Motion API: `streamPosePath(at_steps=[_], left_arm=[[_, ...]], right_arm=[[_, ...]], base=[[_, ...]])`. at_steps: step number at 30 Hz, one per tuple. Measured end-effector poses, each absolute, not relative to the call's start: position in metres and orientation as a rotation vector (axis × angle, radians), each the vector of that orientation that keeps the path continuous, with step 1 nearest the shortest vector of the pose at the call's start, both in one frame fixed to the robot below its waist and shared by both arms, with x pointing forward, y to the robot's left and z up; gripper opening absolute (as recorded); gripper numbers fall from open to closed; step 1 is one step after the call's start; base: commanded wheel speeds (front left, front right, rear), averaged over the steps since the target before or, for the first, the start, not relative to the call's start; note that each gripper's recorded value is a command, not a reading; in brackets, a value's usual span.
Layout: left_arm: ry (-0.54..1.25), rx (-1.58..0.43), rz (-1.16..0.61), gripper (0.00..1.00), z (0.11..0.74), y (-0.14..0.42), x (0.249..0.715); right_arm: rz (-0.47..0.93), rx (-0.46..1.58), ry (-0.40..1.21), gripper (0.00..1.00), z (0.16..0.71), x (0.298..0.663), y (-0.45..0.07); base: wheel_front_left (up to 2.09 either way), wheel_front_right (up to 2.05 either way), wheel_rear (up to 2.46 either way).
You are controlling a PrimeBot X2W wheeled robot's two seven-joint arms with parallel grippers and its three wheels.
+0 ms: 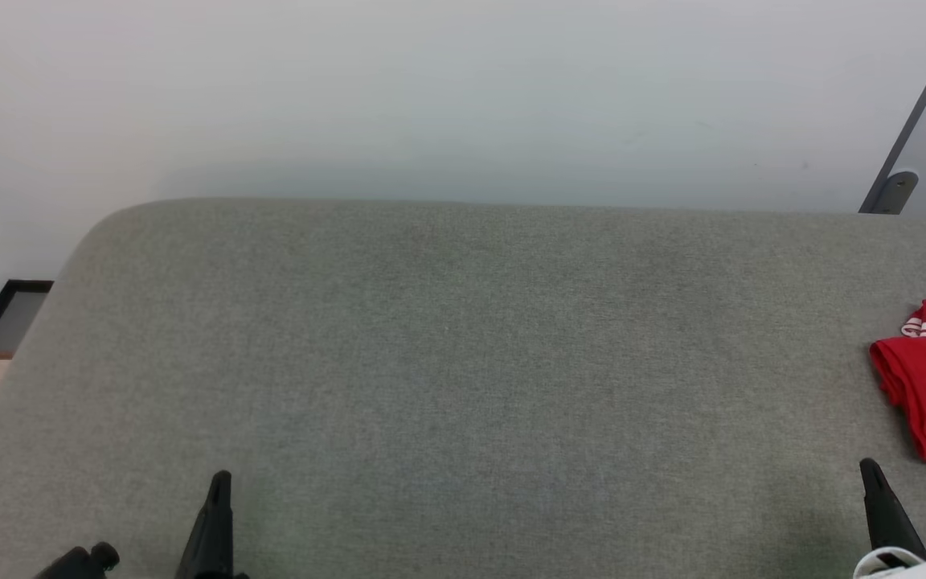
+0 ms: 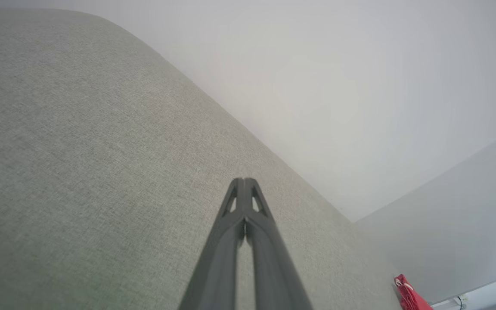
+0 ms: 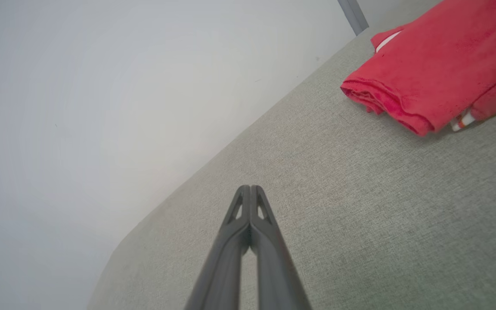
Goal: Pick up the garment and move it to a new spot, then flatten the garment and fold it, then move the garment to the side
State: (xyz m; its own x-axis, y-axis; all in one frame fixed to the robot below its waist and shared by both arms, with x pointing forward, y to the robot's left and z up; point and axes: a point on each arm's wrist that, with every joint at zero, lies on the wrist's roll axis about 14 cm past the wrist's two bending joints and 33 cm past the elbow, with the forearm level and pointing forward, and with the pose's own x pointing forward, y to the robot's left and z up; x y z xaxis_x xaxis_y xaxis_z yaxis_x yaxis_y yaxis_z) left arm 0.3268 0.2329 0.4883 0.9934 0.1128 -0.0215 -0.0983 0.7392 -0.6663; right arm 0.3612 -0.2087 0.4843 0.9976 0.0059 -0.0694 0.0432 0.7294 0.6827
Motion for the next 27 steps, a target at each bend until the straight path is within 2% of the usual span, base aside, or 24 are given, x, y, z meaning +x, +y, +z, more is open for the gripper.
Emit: streamPosePath(at_steps=[27], left_arm=[[-0.013, -1.051, 0.101, 0.0, 0.492, 0.225, 0.349]], right_arm=[[-0.031, 1.068, 0.054, 0.0, 0.49, 0.373, -0.205]], base=[[0.0, 0.0, 0.0]])
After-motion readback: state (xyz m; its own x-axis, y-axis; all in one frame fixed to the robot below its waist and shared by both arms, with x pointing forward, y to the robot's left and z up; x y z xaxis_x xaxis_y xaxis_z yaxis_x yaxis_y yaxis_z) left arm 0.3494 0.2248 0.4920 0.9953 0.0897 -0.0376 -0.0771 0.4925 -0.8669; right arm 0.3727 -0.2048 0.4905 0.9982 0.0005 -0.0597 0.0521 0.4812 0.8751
